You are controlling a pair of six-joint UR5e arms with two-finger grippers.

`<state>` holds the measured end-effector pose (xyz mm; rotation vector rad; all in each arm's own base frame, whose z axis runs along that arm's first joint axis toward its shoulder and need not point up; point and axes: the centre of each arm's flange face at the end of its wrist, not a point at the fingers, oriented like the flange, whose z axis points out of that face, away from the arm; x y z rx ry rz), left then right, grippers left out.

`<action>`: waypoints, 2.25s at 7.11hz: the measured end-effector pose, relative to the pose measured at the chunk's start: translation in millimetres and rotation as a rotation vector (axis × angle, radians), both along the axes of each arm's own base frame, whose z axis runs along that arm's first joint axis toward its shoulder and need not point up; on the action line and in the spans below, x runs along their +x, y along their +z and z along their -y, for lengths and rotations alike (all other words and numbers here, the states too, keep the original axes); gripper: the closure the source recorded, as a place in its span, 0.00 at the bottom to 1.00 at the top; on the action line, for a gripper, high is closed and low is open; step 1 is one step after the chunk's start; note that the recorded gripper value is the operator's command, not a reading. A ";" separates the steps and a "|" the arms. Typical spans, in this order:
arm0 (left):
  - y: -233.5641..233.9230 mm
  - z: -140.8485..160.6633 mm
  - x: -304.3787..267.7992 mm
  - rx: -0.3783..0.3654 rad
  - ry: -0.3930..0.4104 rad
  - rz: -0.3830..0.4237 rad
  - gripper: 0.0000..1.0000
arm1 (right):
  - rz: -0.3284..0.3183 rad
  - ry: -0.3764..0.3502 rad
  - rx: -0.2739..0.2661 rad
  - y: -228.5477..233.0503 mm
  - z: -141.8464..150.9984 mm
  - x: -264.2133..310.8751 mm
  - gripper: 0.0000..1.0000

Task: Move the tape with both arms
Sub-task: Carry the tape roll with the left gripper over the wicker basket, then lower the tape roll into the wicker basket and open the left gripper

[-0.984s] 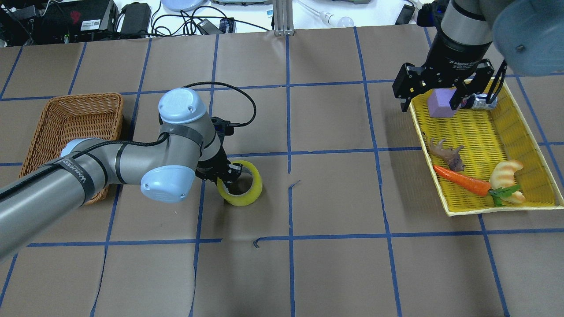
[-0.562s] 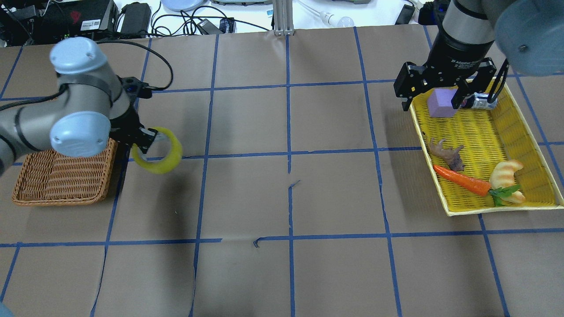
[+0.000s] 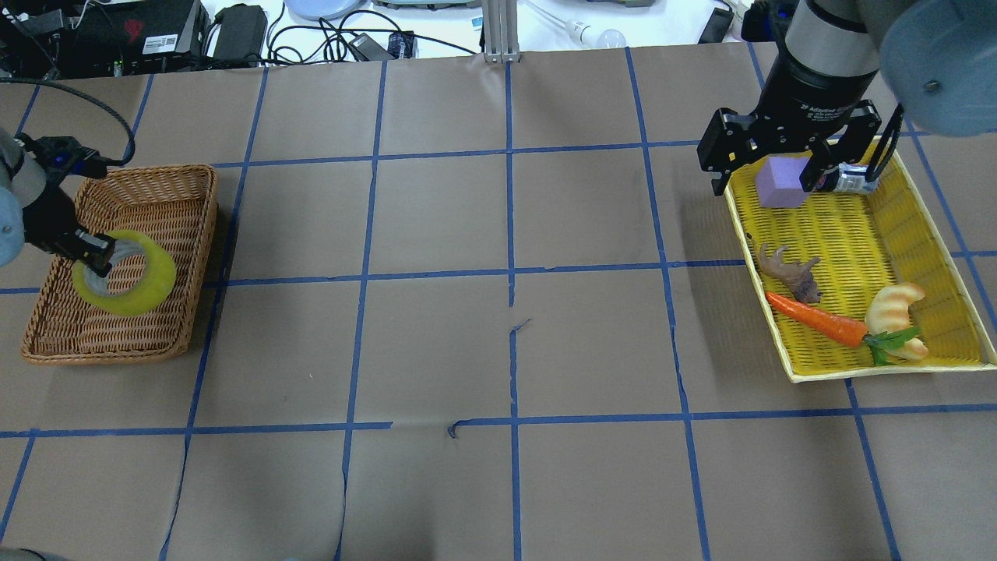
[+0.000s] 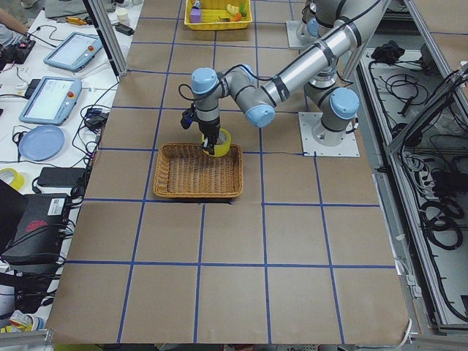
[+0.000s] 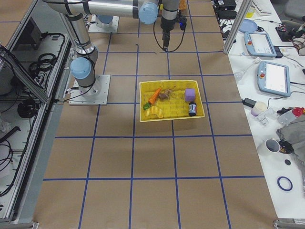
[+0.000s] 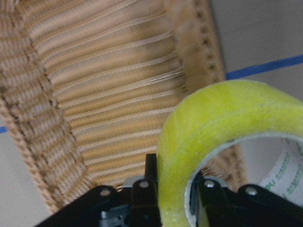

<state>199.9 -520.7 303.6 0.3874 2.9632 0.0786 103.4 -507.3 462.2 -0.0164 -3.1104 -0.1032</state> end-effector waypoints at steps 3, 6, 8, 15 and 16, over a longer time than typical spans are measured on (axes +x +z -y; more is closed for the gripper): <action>-26.9 6.5 52.8 -0.107 -0.015 0.009 1.00 | 0.005 0.018 0.003 -0.9 -1.0 1.6 0.00; -70.4 17.5 56.7 -0.122 0.000 -0.051 0.53 | 0.012 0.028 0.009 -2.2 -2.6 6.6 0.00; -84.1 13.6 46.1 -0.109 0.017 -0.088 0.00 | 0.023 0.033 0.009 -2.5 -3.4 10.8 0.00; 22.4 24.1 -53.0 -0.191 0.131 -0.095 0.00 | -0.004 0.036 0.014 -3.8 -3.9 8.6 0.00; 41.5 24.8 -90.9 -0.163 0.188 -0.120 0.00 | -0.017 0.037 0.015 -4.1 -3.6 7.3 0.00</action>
